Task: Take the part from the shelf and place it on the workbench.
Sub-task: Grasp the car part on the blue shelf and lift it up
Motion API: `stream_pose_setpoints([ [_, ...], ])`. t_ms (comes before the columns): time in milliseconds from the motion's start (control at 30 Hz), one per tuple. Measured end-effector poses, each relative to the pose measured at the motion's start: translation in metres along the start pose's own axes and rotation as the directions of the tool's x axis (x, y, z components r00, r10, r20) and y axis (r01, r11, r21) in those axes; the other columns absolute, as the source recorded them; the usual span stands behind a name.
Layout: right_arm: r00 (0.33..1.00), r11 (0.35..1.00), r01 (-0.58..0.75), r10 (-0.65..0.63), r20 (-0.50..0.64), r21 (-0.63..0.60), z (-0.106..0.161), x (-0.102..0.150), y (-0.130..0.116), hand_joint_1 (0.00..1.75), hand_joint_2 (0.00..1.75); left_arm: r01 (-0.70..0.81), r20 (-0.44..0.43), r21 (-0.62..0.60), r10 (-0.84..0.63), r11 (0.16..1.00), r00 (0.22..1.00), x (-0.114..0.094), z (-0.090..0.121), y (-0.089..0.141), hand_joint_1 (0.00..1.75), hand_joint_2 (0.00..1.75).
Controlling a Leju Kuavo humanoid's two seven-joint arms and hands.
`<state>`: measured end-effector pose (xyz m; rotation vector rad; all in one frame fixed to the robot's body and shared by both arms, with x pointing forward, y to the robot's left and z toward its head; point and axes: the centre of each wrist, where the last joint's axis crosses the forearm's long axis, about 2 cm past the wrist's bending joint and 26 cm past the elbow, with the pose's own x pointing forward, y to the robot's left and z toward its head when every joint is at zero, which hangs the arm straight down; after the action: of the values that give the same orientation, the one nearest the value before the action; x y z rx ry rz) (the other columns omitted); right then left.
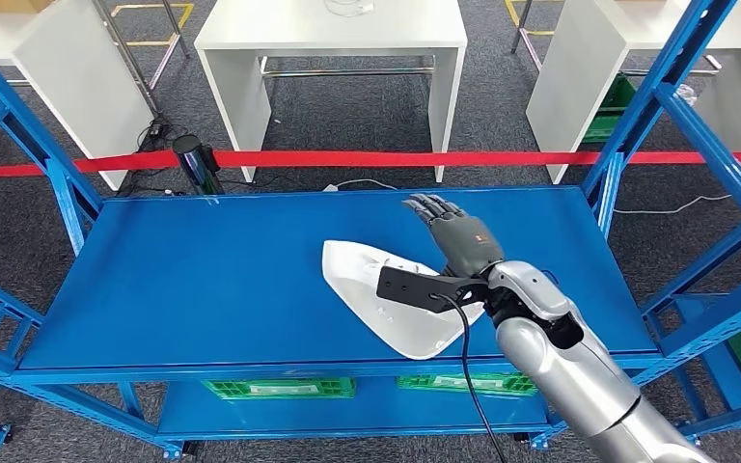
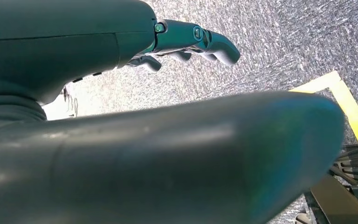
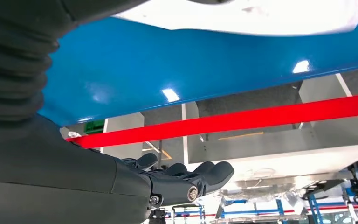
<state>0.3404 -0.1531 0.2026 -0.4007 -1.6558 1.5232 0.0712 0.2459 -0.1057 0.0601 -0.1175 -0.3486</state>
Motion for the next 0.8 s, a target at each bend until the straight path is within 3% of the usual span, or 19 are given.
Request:
stream_pose_setpoints([
  [100, 0.999, 0.999, -0.036, 0.036, -0.033, 0.015, -0.001, -0.001, 0.001, 0.0, 1.75, 0.0, 0.0, 0.0, 0.0, 1.0, 1.0, 0.0, 0.0, 0.0, 0.0, 0.0],
  [333, 0.931, 0.966, -0.234, 0.256, -0.261, 0.11, 0.0, -0.02, 0.016, 0.0, 1.75, 0.005, -0.002, 0.002, -0.005, 1.0, 1.0, 0.001, 0.0, 0.0, 0.0, 0.0],
  [800, 0.896, 0.948, -0.235, 0.298, -0.329, 0.217, 0.005, -0.043, 0.039, 0.0, 1.75, -0.001, 0.002, 0.001, 0.001, 1.0, 1.0, 0.001, 0.0, 0.001, 0.0, 0.0],
])
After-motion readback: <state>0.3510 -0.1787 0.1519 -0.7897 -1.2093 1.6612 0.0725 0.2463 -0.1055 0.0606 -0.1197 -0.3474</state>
